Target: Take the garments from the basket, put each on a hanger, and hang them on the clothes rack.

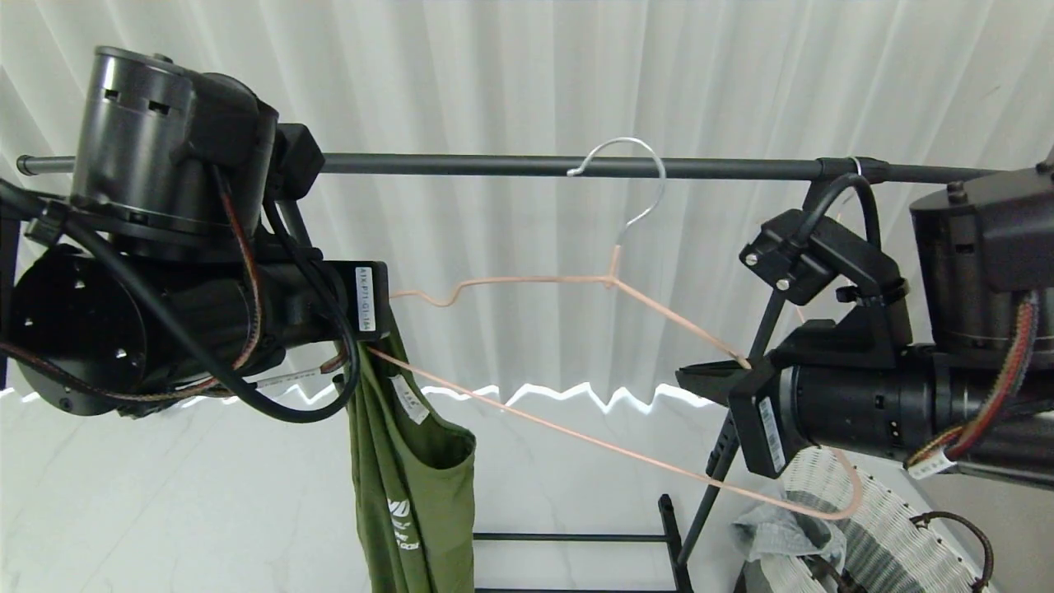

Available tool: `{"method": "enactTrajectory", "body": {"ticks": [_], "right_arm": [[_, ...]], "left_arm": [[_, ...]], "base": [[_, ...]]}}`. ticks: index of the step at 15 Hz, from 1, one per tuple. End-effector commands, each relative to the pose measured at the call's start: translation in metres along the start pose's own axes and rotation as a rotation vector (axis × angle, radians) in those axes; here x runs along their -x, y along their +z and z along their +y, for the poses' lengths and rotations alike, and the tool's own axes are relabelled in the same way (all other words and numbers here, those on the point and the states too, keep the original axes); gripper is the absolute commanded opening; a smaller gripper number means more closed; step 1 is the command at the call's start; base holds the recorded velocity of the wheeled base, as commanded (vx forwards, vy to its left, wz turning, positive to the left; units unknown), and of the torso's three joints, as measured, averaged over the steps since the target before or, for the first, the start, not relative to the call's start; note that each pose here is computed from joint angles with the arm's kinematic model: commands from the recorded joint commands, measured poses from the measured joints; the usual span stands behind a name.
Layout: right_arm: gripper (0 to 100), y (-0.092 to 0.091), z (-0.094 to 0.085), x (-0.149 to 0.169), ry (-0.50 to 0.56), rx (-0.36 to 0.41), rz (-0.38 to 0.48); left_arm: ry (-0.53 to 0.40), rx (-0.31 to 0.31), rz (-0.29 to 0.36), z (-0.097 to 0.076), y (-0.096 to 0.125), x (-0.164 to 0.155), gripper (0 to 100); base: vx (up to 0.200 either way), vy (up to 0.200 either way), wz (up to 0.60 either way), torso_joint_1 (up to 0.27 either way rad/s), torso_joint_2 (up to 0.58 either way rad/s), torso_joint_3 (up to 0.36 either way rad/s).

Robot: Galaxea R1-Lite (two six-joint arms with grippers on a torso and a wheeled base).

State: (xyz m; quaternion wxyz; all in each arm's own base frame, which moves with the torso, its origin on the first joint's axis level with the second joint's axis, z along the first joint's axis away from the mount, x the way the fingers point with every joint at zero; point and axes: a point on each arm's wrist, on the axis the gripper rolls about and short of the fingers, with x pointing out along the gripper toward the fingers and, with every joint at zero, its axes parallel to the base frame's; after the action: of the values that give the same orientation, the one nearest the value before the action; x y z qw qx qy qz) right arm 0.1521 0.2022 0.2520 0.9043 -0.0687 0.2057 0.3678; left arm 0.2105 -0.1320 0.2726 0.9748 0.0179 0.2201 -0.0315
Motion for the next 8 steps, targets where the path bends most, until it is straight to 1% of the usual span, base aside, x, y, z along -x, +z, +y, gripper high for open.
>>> {"method": "enactTrajectory", "body": {"ticks": [1,3,4,6,7,8], "right_arm": [[0,0.002,0.007,-0.012,0.014,-0.002,0.011],[0,0.0,0.021,-0.011,0.061,0.002,0.02],[0,-0.002,0.03,-0.009,0.093,-0.003,0.025],[0,-0.007,0.049,-0.005,0.158,-0.026,0.044],[0,-0.011,0.058,-0.001,0.194,-0.05,0.067],[0,-0.015,0.064,0.0,0.216,-0.064,0.085]], "left_arm": [[0.0,0.01,0.005,-0.001,-0.001,-0.002,0],[-0.001,0.018,0.004,-0.001,0.0,-0.001,0],[-0.001,0.018,0.004,-0.001,0.0,-0.001,0],[0.0,0.019,0.003,-0.001,0.0,-0.002,0],[-0.002,0.024,-0.004,-0.001,0.002,-0.001,0],[-0.002,0.025,-0.008,-0.001,0.004,-0.001,0]], "base": [[0.0,0.0,0.0,0.0,0.0,0.0],[0.0,0.0,0.0,0.0,0.0,0.0],[0.0,0.0,0.0,0.0,0.0,0.0],[0.0,0.0,0.0,0.0,0.0,0.0],[0.0,0.0,0.0,0.0,0.0,0.0],[0.0,0.0,0.0,0.0,0.0,0.0]]}}
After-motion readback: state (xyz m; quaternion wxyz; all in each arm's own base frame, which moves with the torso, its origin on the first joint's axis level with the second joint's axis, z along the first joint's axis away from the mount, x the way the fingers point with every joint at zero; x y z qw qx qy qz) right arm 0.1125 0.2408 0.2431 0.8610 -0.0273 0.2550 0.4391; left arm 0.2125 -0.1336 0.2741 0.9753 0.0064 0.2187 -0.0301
